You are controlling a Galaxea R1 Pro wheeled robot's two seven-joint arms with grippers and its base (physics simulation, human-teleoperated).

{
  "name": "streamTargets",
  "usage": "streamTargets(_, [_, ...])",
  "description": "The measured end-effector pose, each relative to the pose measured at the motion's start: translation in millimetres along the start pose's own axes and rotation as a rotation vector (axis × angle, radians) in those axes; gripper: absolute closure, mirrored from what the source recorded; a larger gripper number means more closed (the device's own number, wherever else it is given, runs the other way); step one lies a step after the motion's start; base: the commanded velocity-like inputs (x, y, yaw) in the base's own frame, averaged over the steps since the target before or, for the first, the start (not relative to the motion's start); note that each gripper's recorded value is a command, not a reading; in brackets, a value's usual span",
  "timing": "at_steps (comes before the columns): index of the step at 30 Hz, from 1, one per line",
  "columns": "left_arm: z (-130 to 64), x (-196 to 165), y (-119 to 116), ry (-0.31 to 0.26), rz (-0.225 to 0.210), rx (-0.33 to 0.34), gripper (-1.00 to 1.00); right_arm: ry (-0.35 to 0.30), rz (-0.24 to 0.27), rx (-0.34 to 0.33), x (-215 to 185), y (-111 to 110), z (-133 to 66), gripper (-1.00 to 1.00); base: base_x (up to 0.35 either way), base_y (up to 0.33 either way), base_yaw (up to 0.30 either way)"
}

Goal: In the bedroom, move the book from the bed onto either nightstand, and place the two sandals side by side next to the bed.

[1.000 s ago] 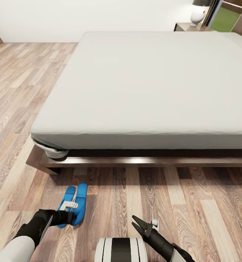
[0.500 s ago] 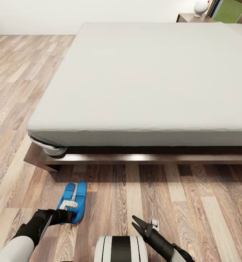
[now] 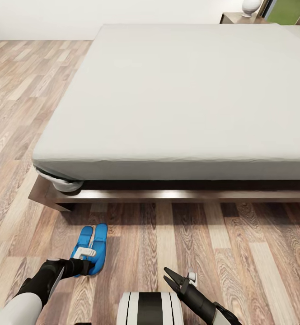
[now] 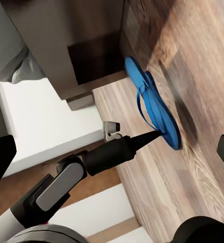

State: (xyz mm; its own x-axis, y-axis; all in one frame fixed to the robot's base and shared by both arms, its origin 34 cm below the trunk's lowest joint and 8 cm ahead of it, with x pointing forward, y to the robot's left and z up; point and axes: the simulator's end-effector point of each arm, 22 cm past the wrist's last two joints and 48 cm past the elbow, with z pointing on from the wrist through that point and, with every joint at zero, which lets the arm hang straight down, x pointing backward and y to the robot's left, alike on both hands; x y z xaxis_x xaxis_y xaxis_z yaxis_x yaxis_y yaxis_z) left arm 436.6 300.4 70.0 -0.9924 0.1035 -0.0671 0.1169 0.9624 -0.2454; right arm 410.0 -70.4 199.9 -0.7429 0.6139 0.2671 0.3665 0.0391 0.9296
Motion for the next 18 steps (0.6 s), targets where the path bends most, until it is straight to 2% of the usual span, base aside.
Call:
streamTargets(8, [10.7, 14, 3, 0.029, -0.007, 0.001, 1.0, 0.002, 0.026, 0.02, 4, -14, -2.6, -1.0, 0.0, 0.0, 0.0])
streamTargets(18, [21.4, 28, 8, 0.049, -0.037, 0.0, 1.0, 0.003, 0.056, 0.043, 9, -30, -5.8, -1.0, 0.0, 0.0, 0.0])
